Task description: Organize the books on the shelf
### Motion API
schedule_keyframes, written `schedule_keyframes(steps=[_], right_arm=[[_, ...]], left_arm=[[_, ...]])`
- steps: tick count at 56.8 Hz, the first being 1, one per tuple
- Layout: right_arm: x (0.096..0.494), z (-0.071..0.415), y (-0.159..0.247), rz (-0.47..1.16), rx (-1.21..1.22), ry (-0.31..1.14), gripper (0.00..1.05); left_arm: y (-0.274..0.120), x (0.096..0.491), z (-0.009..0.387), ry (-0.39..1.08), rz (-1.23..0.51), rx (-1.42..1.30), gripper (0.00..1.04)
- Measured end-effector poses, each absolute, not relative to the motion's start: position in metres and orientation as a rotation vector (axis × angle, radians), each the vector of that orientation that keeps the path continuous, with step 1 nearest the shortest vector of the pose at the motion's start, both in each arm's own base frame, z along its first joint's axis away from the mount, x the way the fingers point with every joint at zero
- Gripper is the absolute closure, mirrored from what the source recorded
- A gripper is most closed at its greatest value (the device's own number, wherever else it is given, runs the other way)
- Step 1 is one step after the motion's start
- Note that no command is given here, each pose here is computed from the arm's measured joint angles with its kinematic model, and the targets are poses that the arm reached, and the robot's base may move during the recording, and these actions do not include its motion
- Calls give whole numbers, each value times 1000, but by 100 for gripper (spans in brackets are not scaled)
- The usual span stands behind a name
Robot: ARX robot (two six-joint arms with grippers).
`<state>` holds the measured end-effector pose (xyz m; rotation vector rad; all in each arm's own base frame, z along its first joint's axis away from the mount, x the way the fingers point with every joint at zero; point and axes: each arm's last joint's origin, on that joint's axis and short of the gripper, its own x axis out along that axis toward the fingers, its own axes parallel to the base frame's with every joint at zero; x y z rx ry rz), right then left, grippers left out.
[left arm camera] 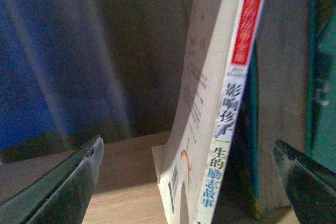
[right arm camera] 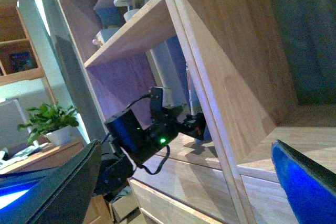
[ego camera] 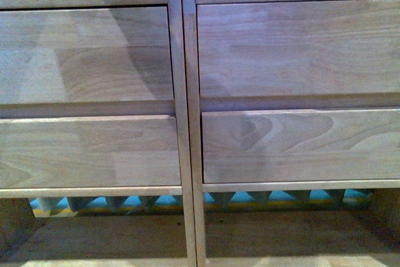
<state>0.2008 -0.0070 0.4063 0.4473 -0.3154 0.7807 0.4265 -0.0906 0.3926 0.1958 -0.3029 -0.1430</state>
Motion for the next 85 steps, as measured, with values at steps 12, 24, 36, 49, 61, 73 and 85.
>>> schedule_keyframes(steps=[12,24,36,49,61,73,85], right_arm=[[201,406,-7,781,447,-316,7],[201,406,-7,781,447,-316,7],[201,406,-7,781,447,-316,7],[201,406,-7,780,447,-316,7],[192,392,2,202,366,-170,28],[172,317,-1,-4,78,-18,60],[157,267,0,3,22,2,95]], left_arm=[[-81,367,397,-357,-108,168,7],[-63,288,391,-415,-80,145,7],[-44,201,369,-398,-123,44,7],[-38,169,362,-379,-123,-41,10],[-27,158,311,-10,-12,8,45],[-17,146,268,-3,-9,8,79],[-8,135,235,6,-30,5,102]])
